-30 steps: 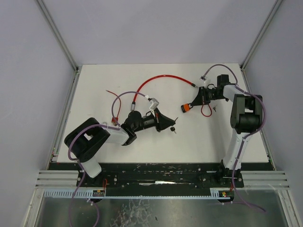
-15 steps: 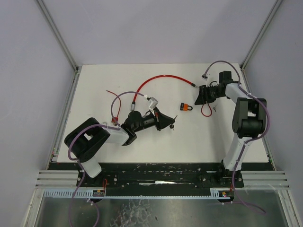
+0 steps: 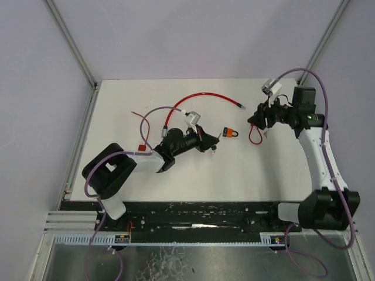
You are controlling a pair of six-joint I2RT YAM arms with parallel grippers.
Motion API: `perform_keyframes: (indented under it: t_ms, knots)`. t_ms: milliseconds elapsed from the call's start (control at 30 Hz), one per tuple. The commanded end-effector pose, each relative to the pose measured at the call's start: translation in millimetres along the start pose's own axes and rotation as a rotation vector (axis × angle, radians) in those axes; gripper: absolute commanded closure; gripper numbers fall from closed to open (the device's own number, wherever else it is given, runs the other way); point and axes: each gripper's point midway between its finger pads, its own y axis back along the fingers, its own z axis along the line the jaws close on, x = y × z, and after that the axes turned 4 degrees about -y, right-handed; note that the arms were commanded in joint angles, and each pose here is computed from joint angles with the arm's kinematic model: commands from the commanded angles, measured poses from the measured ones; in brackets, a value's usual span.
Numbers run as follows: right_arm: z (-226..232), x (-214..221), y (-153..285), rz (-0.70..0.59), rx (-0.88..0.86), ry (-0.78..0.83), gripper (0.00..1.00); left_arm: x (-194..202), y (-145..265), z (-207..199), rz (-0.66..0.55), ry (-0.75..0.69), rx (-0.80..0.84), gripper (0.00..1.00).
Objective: Lock with the key
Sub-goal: Place the lock at the center of the board.
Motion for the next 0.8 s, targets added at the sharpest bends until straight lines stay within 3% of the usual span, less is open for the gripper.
perform_keyframes:
  t_ms: [0,200,400,533,700,767]
  knots:
    - [49,-7,19,-0.095,-0.128,0.060,0.47,-3,-19,38,0.042,0.062,-0.204,1.00]
    - [53,5,35,-0.241,-0.080,0.096,0.41,12,-49,91,0.144,0.130,-0.458,1.00]
    - [51,9,35,-0.239,-0.079,0.088,0.42,22,-66,138,0.194,0.179,-0.713,1.00]
    - [49,14,32,-0.226,-0.076,0.074,0.42,18,-76,152,0.197,0.161,-0.779,1.00]
    - [46,16,31,-0.219,-0.066,0.071,0.41,25,-94,155,0.257,0.158,-0.759,0.91]
    - [45,17,31,-0.218,-0.066,0.068,0.41,29,-96,156,0.265,0.159,-0.757,0.77]
